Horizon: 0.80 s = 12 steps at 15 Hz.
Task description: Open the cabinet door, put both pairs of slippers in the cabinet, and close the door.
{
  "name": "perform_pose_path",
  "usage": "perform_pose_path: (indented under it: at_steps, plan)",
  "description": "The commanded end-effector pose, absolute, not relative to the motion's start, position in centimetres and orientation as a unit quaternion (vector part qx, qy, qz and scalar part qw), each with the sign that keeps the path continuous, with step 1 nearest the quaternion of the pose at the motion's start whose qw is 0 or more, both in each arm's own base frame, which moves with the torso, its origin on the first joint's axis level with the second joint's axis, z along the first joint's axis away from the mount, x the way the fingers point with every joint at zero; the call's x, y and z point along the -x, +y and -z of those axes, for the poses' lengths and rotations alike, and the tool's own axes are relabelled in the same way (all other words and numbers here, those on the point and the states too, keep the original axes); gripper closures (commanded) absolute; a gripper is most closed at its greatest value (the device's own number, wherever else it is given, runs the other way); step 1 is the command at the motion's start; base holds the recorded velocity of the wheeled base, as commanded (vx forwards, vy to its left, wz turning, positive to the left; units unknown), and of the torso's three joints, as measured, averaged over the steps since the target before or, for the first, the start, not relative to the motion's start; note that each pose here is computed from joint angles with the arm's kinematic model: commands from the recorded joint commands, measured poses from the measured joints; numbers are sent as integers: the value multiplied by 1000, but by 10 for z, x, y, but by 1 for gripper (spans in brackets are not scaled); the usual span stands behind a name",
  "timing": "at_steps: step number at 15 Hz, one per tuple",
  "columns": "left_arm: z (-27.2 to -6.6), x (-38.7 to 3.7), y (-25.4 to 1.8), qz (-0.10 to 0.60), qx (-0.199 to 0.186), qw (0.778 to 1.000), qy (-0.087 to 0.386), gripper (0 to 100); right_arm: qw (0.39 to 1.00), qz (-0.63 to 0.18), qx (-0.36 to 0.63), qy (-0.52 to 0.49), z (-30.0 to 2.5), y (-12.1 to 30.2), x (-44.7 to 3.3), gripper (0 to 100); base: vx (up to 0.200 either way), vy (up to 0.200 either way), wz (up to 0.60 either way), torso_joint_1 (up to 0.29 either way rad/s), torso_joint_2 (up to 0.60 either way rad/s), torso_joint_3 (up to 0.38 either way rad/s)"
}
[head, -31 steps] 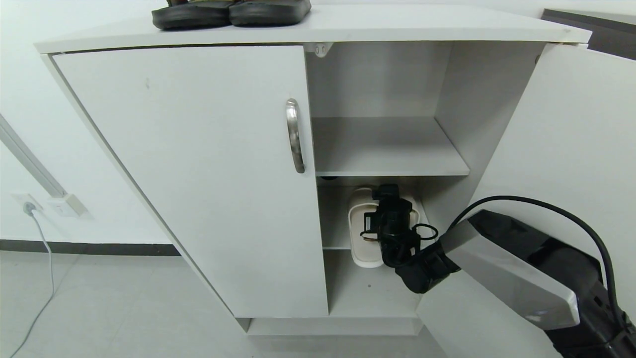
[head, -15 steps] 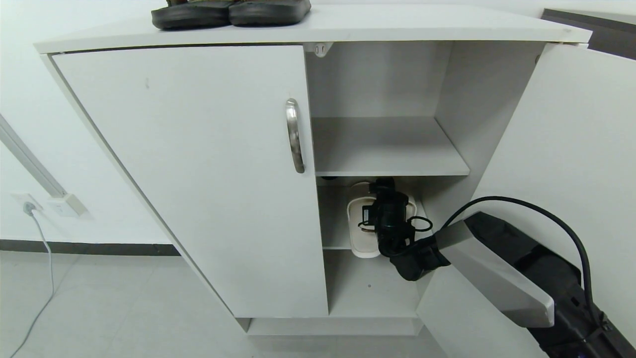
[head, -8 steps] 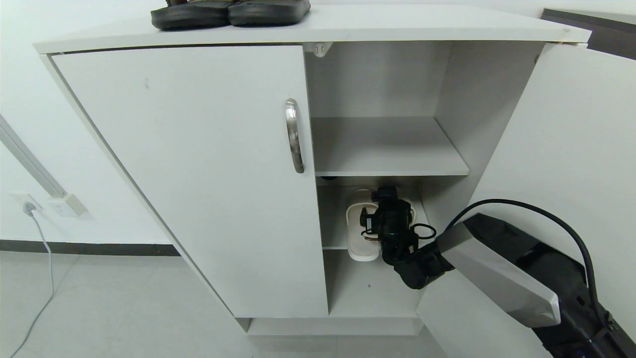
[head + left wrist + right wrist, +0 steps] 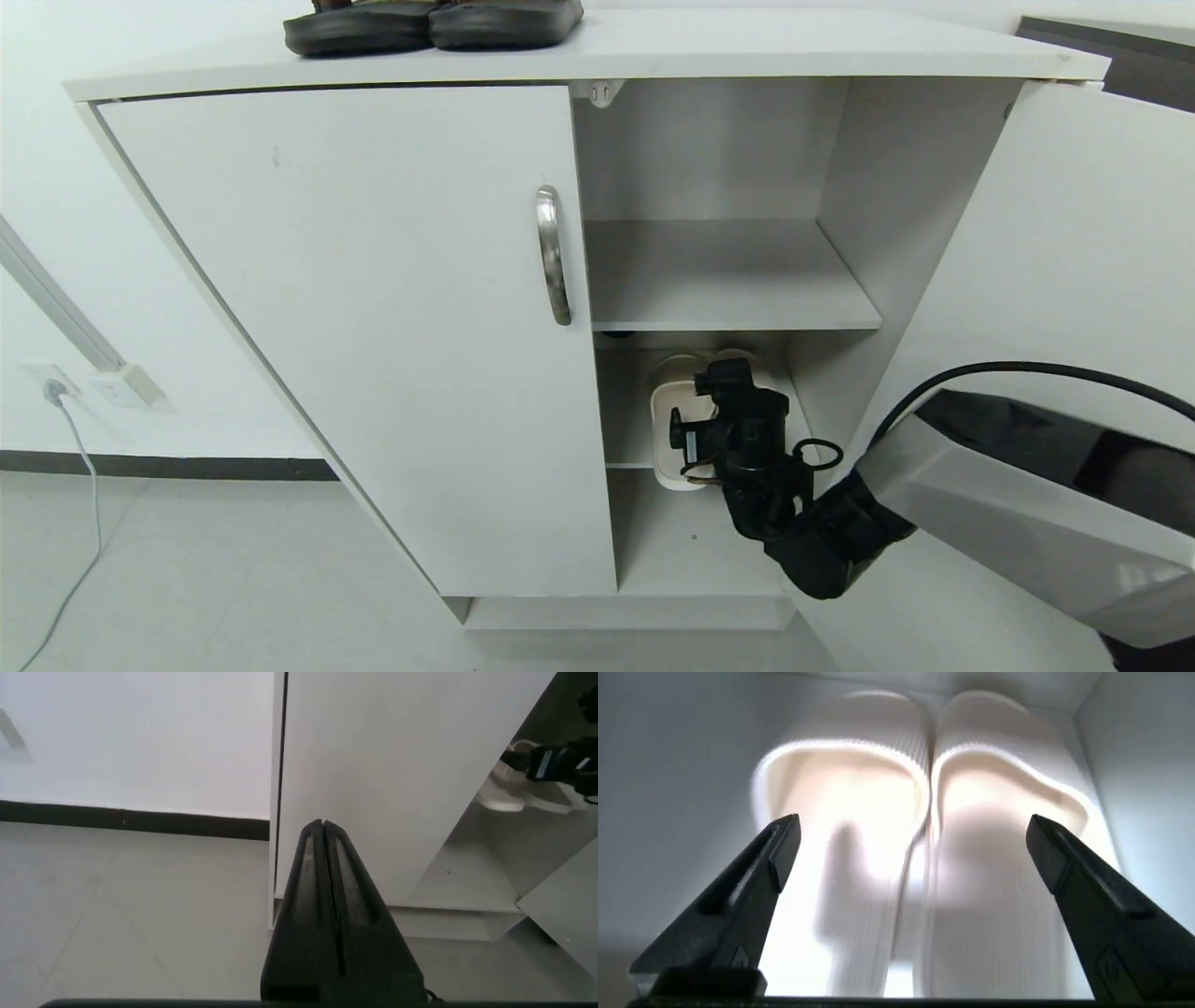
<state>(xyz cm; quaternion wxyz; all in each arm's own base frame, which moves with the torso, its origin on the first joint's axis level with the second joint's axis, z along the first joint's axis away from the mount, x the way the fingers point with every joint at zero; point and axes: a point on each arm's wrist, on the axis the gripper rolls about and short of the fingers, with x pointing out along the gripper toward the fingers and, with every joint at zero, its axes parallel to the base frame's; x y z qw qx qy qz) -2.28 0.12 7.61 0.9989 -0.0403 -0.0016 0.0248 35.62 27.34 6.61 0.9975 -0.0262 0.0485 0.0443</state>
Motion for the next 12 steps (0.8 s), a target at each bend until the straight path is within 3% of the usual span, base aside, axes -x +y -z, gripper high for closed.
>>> perform_pose_path:
  at_steps: [1,6,12]
  plan:
    - [-76,23,1,-25,41,999,-1,100,997,-70,17,35,-95,271,-319,0,0,0,0,0,0,0]
    - [-76,23,1,-25,41,999,-1,100,991,-119,28,48,-94,250,-252,0,0,0,0,0,0,0]
    - [-76,23,1,-25,41,999,-1,100,987,-150,34,51,-86,254,-233,0,0,0,0,0,0,0]
